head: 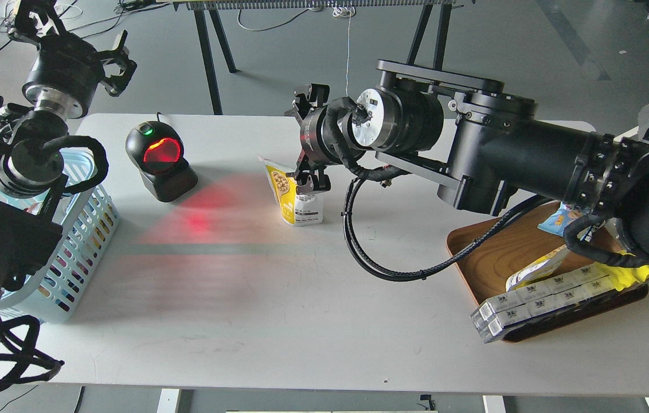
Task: Scan snack and place in basket
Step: 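Release the packet upright near the scanner and withdraw the right gripper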
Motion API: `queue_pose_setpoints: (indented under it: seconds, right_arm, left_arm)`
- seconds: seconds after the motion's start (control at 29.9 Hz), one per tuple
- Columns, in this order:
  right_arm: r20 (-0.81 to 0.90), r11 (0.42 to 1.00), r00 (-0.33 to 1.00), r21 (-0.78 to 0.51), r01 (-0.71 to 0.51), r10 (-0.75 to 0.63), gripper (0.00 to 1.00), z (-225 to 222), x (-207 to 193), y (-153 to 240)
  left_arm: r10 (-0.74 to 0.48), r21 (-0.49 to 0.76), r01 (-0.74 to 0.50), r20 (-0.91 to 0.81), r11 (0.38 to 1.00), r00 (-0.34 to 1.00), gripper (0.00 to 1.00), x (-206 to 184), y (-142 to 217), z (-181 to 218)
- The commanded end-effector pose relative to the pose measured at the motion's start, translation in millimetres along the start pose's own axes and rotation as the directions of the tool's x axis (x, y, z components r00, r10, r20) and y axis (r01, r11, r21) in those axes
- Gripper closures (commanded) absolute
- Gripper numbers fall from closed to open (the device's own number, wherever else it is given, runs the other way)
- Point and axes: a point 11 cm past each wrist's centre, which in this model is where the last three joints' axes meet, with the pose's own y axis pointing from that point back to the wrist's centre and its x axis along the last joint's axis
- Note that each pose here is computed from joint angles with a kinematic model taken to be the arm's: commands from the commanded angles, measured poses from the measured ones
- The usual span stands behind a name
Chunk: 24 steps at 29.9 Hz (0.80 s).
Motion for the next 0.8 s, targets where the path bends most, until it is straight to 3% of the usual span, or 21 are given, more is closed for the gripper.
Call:
queue_pose_setpoints:
  seconds: [0.0,0.03,0.17,0.4,0.53,0.77]
  right_arm:
    - [-0.042,0.996,0.995,0.027,0.087,-0.086,0.00,-2.9,-28.6,12.5]
    - [-0.051,0.993,0.992,0.029,0.115,-0.113,0.00,-1.5,-36.9,16.2]
    - [-0.001,0.986,0.993,0.122,0.115,-0.115,0.00,-35.2,-6.9,45.9]
    - [0.252,0.934,0.967,0.352,-0.069,-0.023,0.00,-94.2,134.4,112.8]
    - [0.269,0.891,0.954,0.454,-0.007,-0.129,0.00,-95.0,195.5,133.9]
    - [0.278,0.731,0.892,0.678,0.080,-0.356,0.00,-56.0,297.5,141.4]
  left_arm:
    - [0.009,0.032,-0.011,0.068,0.999,0.998,0.00,6.1,2.9,1.4]
    - [0.010,0.032,-0.013,0.085,0.999,0.996,0.00,7.9,3.5,6.1]
    - [-0.002,0.052,-0.007,0.154,0.999,0.988,0.00,12.4,6.8,19.2]
    - [-0.100,0.183,0.027,0.401,0.983,0.911,0.00,16.8,18.5,43.4]
    - [-0.178,0.213,0.073,0.531,0.974,0.829,0.00,-1.4,27.1,77.2]
    - [-0.358,0.345,0.137,0.734,0.929,0.578,0.00,-52.8,57.4,111.6]
